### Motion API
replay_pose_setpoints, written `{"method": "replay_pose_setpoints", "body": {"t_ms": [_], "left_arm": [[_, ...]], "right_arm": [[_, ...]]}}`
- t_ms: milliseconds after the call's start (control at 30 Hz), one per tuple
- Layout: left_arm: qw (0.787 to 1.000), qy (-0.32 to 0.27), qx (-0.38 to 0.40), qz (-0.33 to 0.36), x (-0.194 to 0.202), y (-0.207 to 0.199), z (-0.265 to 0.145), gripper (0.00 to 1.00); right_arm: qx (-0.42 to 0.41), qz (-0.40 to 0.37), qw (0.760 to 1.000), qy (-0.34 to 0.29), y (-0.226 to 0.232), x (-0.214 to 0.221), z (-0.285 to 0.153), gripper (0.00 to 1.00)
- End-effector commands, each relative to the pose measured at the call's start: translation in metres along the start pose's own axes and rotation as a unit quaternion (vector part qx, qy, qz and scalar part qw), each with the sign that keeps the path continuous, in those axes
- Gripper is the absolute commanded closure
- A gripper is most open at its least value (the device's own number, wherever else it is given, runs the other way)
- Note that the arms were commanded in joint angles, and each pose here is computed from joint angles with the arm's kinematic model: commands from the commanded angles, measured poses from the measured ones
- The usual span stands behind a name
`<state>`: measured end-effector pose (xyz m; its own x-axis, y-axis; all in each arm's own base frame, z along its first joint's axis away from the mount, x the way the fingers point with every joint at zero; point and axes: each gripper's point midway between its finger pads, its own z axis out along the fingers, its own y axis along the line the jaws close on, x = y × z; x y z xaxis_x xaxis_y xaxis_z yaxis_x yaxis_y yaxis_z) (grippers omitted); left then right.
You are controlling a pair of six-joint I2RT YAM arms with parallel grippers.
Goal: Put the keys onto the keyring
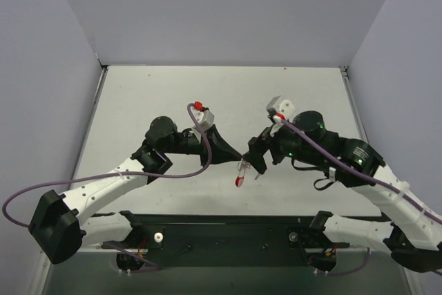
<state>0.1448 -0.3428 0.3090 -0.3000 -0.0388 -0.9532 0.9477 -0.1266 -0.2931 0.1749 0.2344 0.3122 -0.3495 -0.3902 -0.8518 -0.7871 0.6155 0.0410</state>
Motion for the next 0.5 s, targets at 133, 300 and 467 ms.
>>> {"method": "replay_pose_setpoints", "body": {"t_ms": [133,300,467], "left_arm": [[0.979,-0.201,-0.037,0.026,-0.074,-0.013,-0.015,1.00],[0.961,-0.273,-0.042,0.010,-0.092,-0.012,-0.024,1.00],[0.940,-0.338,-0.048,0.002,-0.103,-0.015,-0.039,1.00]], "right_arm": [[0.029,0.063,0.975,-0.212,-0.011,-0.058,-0.029,0.10],[-0.009,0.070,0.974,-0.216,0.003,-0.061,-0.018,0.16],[-0.022,0.067,0.972,-0.226,0.007,-0.064,-0.013,0.31]]}}
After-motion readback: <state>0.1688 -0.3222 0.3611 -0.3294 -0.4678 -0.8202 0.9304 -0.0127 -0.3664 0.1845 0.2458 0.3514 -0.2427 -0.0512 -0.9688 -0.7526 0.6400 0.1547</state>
